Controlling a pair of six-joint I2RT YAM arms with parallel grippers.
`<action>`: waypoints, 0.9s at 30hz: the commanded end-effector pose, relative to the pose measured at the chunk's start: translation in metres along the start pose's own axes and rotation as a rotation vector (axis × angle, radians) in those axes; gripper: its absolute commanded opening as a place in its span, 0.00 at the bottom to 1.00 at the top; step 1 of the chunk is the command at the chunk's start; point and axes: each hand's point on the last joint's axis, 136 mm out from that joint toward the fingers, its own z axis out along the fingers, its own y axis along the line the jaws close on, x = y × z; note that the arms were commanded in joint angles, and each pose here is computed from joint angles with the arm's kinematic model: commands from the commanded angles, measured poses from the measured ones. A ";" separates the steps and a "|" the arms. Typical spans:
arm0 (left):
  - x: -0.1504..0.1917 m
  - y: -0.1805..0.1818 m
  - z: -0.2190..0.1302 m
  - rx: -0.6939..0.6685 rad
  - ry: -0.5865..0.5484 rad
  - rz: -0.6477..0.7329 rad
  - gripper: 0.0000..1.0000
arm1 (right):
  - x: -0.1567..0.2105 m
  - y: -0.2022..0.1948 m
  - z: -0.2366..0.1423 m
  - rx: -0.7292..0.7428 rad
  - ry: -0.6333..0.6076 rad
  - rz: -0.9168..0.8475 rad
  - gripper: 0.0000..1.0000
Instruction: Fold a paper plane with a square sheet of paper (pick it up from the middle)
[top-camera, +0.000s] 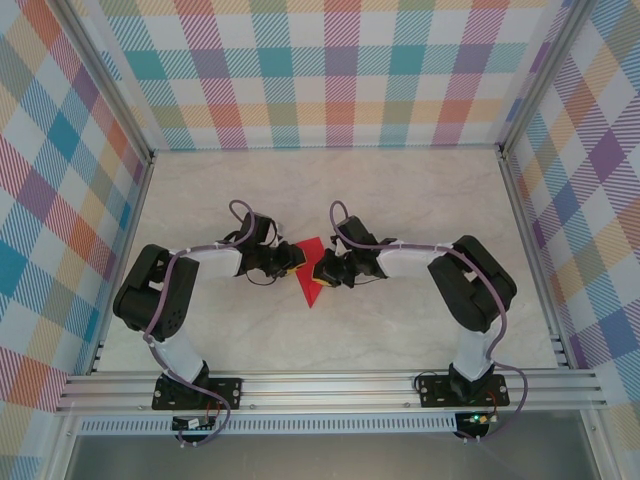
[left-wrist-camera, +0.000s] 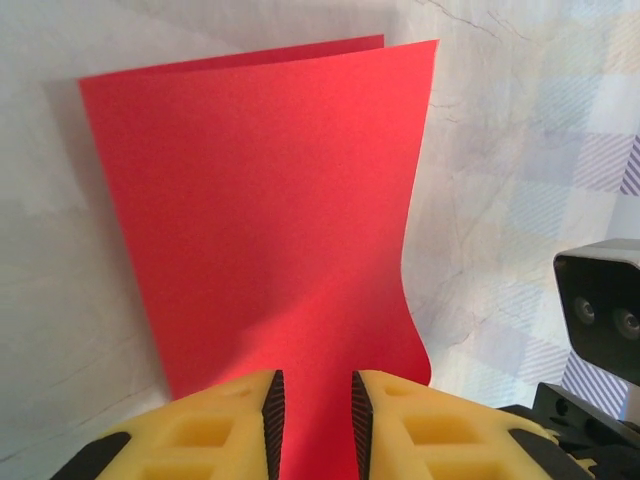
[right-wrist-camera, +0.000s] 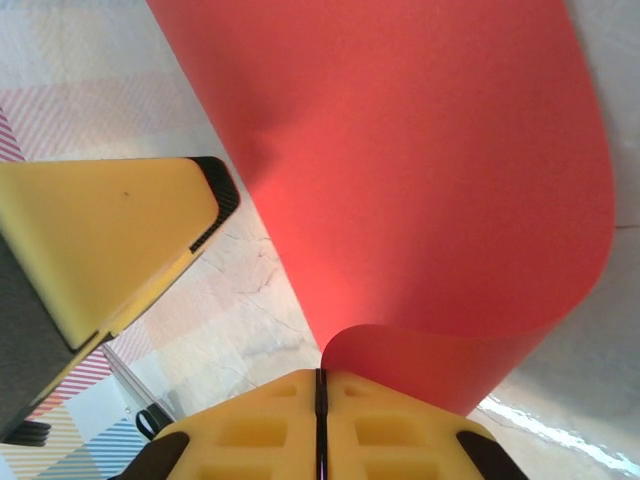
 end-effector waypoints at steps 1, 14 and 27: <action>-0.005 0.007 0.002 -0.044 -0.008 0.004 0.24 | 0.002 0.005 0.003 -0.005 0.026 -0.031 0.09; 0.002 0.023 0.013 -0.083 0.036 -0.015 0.13 | -0.002 0.015 0.011 -0.037 0.034 -0.067 0.09; 0.004 0.022 0.013 -0.076 0.047 -0.011 0.13 | -0.006 0.015 0.017 -0.039 0.033 -0.065 0.09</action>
